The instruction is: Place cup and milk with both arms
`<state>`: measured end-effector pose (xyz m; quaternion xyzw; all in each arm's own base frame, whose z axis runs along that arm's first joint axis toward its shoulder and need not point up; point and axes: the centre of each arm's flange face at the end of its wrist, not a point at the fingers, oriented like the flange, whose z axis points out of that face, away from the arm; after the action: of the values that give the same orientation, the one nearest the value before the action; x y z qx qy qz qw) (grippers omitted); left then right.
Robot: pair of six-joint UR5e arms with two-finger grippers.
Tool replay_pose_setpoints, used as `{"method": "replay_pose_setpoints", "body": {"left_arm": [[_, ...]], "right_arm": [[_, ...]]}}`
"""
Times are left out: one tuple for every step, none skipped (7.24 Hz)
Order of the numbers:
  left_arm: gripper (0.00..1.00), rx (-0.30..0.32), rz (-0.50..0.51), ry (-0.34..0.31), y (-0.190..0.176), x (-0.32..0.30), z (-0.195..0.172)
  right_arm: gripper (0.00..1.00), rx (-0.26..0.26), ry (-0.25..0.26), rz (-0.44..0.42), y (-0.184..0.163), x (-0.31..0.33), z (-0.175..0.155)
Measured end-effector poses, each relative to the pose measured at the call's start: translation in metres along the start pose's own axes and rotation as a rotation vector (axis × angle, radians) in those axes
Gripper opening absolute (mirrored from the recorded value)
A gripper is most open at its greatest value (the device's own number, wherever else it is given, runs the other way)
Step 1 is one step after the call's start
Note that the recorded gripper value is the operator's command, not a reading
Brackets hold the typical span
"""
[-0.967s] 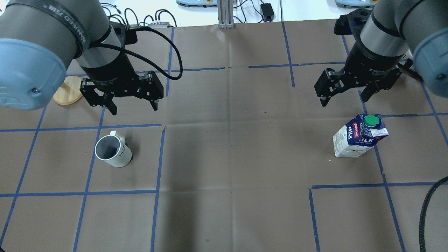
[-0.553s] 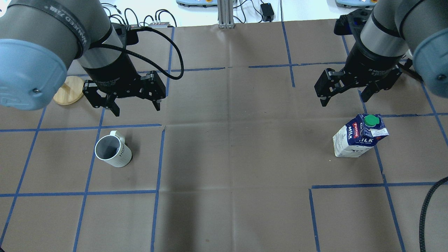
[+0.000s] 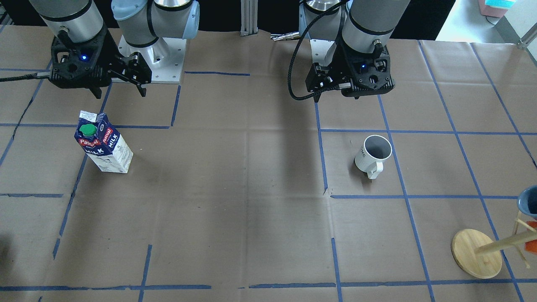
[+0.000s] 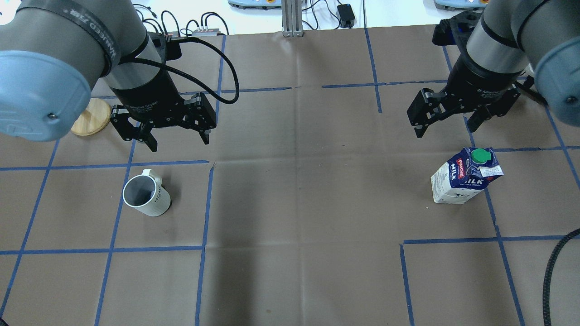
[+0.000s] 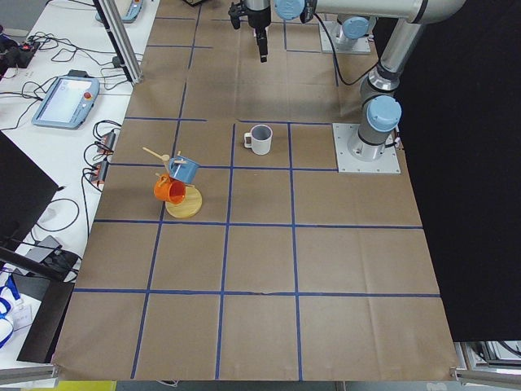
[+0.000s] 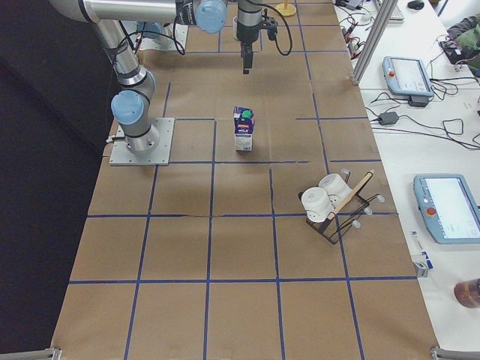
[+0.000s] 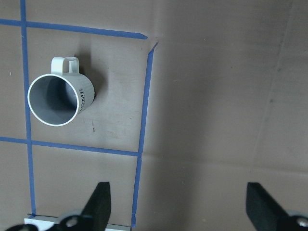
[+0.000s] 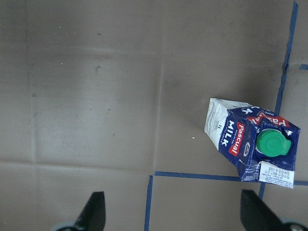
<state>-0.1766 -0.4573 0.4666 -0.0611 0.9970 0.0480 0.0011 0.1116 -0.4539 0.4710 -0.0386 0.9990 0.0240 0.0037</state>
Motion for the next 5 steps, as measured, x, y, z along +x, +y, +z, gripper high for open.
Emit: {"method": "replay_pose_setpoints", "body": {"left_arm": [[0.99,-0.002,0.0,0.0,0.001,0.0,0.001],[0.99,-0.004,0.001,-0.001,0.002,0.0,0.003],[0.99,-0.006,0.004,-0.003,0.002,-0.001,0.004],[0.99,-0.009,0.012,-0.008,0.003,-0.002,0.007],[0.99,-0.02,0.034,-0.014,0.006,-0.004,0.013]], "right_arm": [[1.0,0.0,0.0,0.001,0.0,0.0,0.0],[1.0,0.0,0.0,0.002,0.0,0.0,0.0],[1.0,-0.001,0.0,0.003,0.0,0.0,0.0],[1.0,-0.002,0.0,0.003,0.0,0.0,0.0],[1.0,-0.002,0.0,0.003,0.0,0.0,0.001]]}}
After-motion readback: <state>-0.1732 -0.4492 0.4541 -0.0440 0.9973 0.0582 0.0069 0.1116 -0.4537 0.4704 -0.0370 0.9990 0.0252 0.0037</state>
